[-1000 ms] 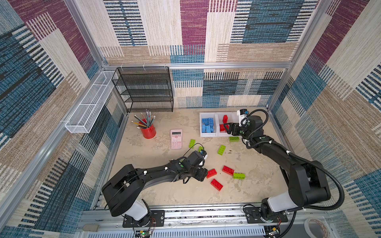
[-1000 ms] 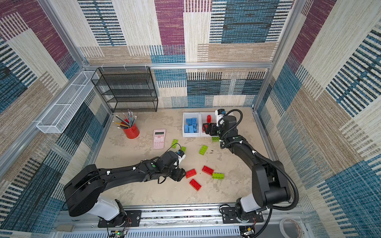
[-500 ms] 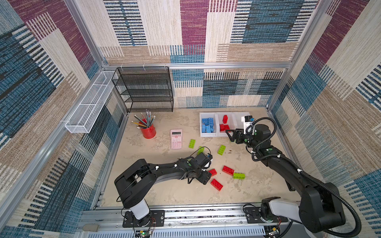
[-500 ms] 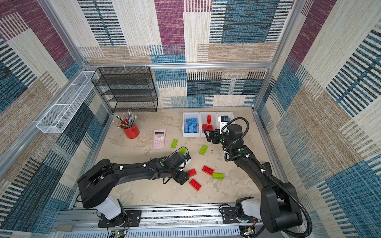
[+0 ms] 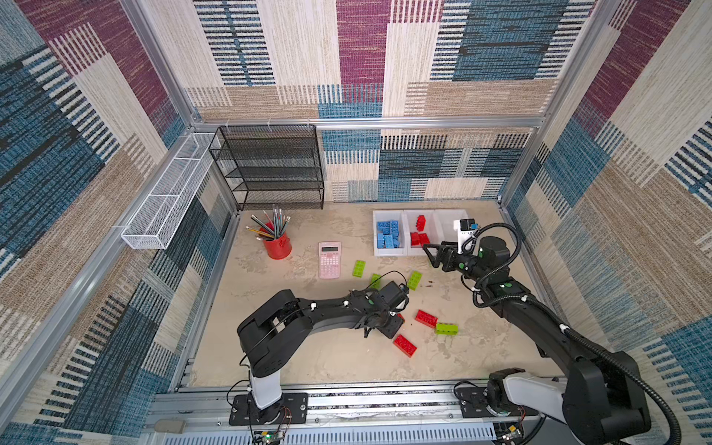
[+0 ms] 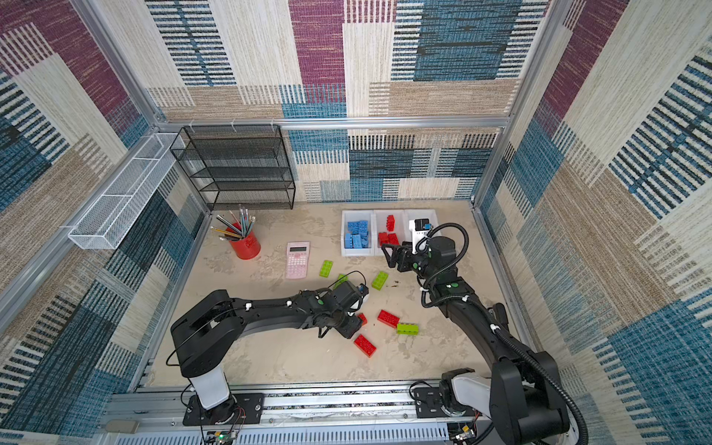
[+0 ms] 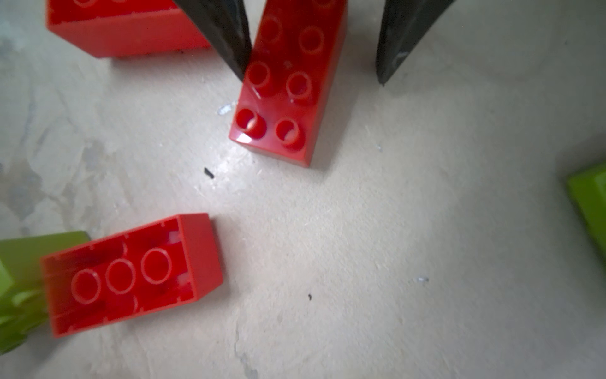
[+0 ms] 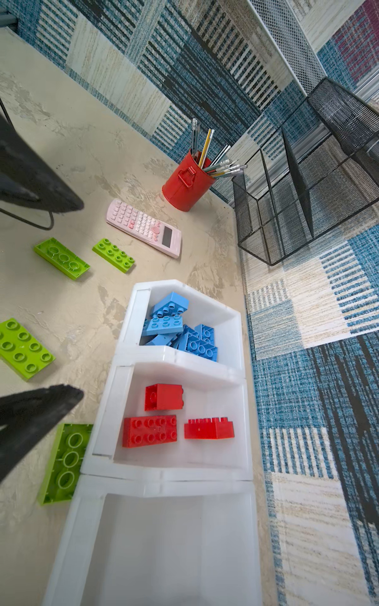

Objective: Sort the legos into containers by color
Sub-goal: 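Grasp a red 2x4 brick with the left gripper while the right withdraws, then carry the red brick with the left gripper into the middle compartment and release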

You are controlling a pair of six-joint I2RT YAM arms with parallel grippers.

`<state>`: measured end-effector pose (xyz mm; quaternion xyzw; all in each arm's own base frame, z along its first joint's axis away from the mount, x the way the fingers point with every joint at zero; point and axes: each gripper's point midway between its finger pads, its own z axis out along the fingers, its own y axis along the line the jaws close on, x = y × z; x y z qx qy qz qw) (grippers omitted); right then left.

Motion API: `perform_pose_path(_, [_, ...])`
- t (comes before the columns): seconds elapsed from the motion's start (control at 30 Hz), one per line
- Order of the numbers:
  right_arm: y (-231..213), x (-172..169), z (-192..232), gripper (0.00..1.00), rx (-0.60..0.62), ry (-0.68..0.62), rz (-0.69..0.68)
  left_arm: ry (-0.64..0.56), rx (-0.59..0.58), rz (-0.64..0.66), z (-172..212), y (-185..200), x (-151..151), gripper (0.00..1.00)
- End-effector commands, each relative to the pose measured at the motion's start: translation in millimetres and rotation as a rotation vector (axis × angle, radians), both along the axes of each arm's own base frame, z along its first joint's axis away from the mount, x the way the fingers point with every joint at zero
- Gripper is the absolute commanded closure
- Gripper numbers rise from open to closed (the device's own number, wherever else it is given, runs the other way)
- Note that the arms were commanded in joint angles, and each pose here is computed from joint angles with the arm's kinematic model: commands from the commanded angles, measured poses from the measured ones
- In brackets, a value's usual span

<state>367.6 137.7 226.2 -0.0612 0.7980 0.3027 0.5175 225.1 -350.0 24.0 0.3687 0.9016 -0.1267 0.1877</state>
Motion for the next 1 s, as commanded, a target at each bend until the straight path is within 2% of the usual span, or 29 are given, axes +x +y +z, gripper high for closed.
perform_pose_path(0.0, [2, 0, 16, 0.16, 0.024, -0.052, 0.005, 0.069, 0.108, -0.041, -18, 15, -19, 0.48])
perform_pose_path(0.13, [2, -1, 18, 0.16, 0.028, -0.058, 0.008, 0.065, 0.124, -0.054, -18, 13, -22, 0.60])
perform_pose_path(0.23, [2, -2, 18, 0.16, 0.031, -0.058, 0.008, 0.059, 0.128, -0.049, -17, 14, -21, 0.66])
perform_pose_path(0.47, [6, -7, 15, 0.16, 0.104, -0.054, 0.018, 0.049, 0.137, -0.037, -16, 14, -17, 0.67])
perform_pose_path(0.6, [1, -12, 17, 0.13, 0.139, -0.060, -0.013, 0.030, 0.104, -0.027, -7, 6, -9, 0.67])
perform_pose_path(0.77, [-19, -19, 19, 0.07, 0.166, -0.081, -0.134, -0.005, 0.052, 0.002, 13, -6, 13, 0.67])
perform_pose_path(0.97, [-33, -36, 6, 0.02, 0.195, -0.076, -0.201, -0.042, -0.031, 0.031, 45, -22, 46, 0.67])
